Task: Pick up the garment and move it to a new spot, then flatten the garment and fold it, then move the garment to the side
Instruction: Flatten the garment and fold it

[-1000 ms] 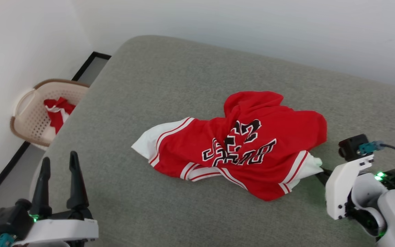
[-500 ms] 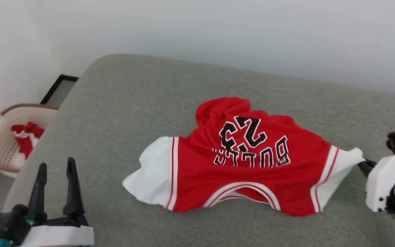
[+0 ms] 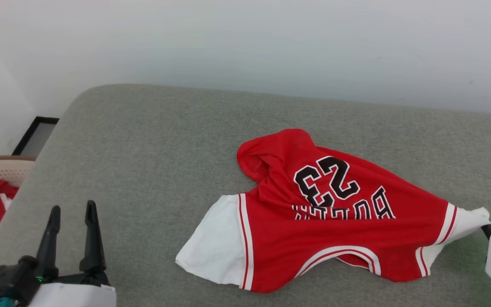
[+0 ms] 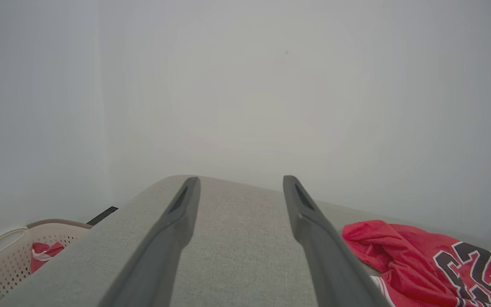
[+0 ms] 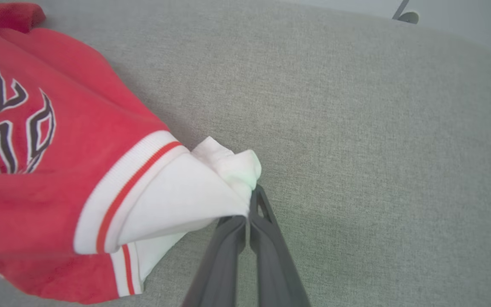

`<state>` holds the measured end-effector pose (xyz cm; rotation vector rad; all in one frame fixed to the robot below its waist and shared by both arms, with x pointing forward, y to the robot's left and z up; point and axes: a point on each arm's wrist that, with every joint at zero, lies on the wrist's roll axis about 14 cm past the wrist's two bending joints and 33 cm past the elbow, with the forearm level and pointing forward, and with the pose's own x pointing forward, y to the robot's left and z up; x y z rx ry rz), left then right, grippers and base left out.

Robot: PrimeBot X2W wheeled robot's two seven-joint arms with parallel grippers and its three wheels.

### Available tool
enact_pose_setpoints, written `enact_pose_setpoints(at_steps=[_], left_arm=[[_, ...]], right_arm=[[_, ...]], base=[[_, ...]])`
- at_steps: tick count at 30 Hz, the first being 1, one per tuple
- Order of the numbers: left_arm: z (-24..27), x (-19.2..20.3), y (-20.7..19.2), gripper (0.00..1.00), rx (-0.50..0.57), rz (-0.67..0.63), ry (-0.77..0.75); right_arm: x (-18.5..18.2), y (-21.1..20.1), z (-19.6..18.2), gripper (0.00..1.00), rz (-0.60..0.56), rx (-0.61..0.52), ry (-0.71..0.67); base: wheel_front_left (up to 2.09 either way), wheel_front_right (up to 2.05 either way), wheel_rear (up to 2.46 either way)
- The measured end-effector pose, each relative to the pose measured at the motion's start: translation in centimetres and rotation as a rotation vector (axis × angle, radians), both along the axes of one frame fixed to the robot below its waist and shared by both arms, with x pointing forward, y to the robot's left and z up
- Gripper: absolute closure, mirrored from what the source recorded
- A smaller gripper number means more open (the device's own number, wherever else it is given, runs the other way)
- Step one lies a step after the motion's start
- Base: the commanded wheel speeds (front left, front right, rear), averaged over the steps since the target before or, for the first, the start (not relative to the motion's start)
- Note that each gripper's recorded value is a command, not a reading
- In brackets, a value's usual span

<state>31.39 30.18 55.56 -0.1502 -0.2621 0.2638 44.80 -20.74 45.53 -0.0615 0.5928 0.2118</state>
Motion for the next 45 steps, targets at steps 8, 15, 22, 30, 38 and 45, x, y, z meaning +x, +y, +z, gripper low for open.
enact_pose_setpoints(at_steps=[8,15,22,30,38,45], left_arm=[[-0.5,1.1,-0.7,0.0,-0.002,-0.03,0.018],[-0.8,1.5,-0.8,0.0,-0.006,-0.041,0.028],[-0.8,1.8,-0.8,0.0,0.0,-0.052,0.034],[-0.9,2.6,-1.6,0.0,0.012,-0.105,0.044],[-0.7,4.1,-3.2,0.0,0.019,-0.192,0.068],[-0.5,5.7,-4.7,0.0,0.024,-0.261,0.083]], right_arm=[[-1.2,-0.7,-3.6,1.0,-0.062,0.026,0.095],[-0.3,-0.6,-4.4,0.34,-0.08,0.032,0.102],[1.2,-0.7,-3.1,0.0,-0.088,0.04,0.045],[2.1,-1.3,0.7,0.0,-0.082,0.068,-0.108],[1.0,-1.6,4.8,0.0,-0.078,0.126,-0.342],[-1.6,-2.3,6.7,0.0,-0.116,0.156,-0.511]], base=[[0.0,0.0,0.0],[0.0,0.0,0.0],[0.0,0.0,0.0],[0.0,0.0,0.0],[0.0,0.0,0.0],[0.0,0.0,0.0]])
